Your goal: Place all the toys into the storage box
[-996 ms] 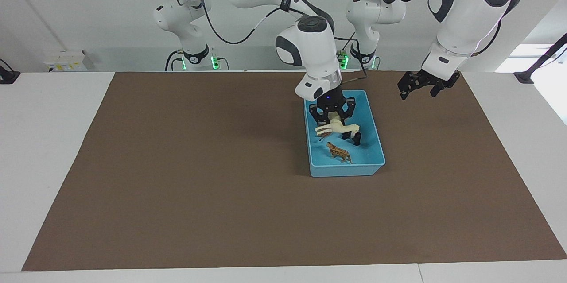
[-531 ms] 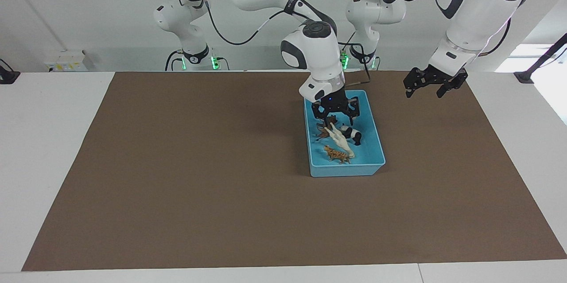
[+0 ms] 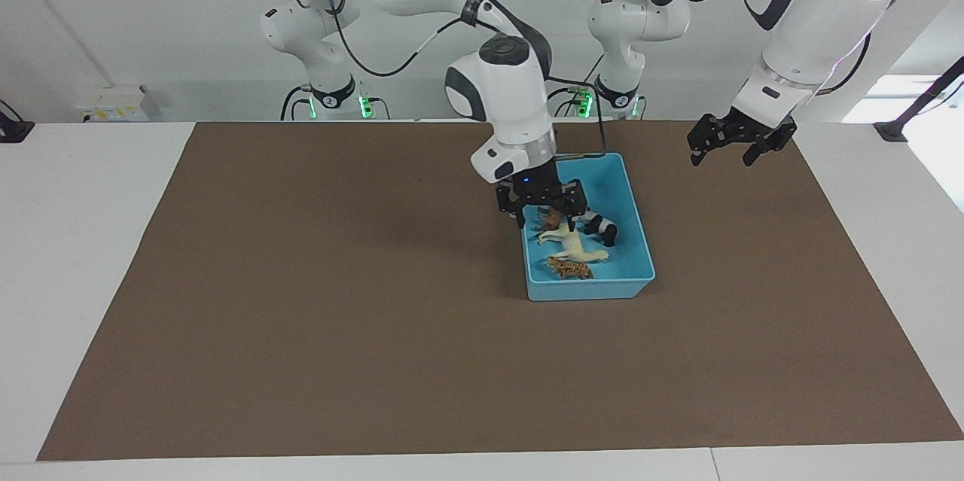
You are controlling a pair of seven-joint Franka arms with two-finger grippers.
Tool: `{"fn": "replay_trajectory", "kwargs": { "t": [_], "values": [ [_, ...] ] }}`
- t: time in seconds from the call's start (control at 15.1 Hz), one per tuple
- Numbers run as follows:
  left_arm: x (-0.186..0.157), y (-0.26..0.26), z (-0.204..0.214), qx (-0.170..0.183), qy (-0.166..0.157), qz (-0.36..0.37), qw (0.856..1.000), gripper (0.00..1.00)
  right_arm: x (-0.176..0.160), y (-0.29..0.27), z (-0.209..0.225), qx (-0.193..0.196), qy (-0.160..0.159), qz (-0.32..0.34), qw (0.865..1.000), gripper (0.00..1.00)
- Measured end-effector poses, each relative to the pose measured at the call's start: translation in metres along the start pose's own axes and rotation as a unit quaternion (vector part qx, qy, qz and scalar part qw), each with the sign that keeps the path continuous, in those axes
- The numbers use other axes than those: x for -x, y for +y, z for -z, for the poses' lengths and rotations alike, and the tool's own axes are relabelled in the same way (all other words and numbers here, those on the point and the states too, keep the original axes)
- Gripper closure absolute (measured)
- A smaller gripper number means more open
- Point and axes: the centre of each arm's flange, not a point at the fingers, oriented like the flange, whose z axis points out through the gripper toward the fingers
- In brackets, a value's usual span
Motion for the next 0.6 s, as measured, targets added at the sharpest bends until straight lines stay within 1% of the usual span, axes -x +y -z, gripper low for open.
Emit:
{"fn": "replay_trajectory", "kwargs": {
  "t": [0.13, 0.2, 0.27, 0.33, 0.46, 0.6],
  "values": [
    [0.000, 0.000, 0.000, 0.000, 0.000, 0.000, 1.000, 0.00, -0.070, 0.073, 0.030, 0.020, 0.008, 0.039, 0.999, 0.00],
    [0.000, 0.000, 0.000, 0.000, 0.001, 0.000, 1.000, 0.00, -0.098, 0.110, 0.041, 0.030, 0.008, 0.064, 0.997, 0.00],
    [0.000, 0.000, 0.000, 0.000, 0.002, 0.000, 1.000, 0.00, -0.119, 0.143, 0.048, 0.040, 0.005, 0.088, 0.995, 0.00],
    [-0.001, 0.000, 0.000, 0.000, 0.003, 0.000, 1.000, 0.00, -0.135, 0.170, 0.052, 0.049, -0.002, 0.111, 0.993, 0.00],
    [-0.001, 0.000, 0.001, 0.000, 0.003, 0.000, 1.000, 0.00, -0.154, 0.210, 0.056, 0.060, -0.013, 0.139, 0.988, 0.00],
    [-0.001, 0.000, 0.001, 0.000, 0.003, 0.000, 1.000, 0.00, -0.169, 0.242, 0.065, 0.067, -0.017, 0.134, 0.989, 0.00]
  ]
}}
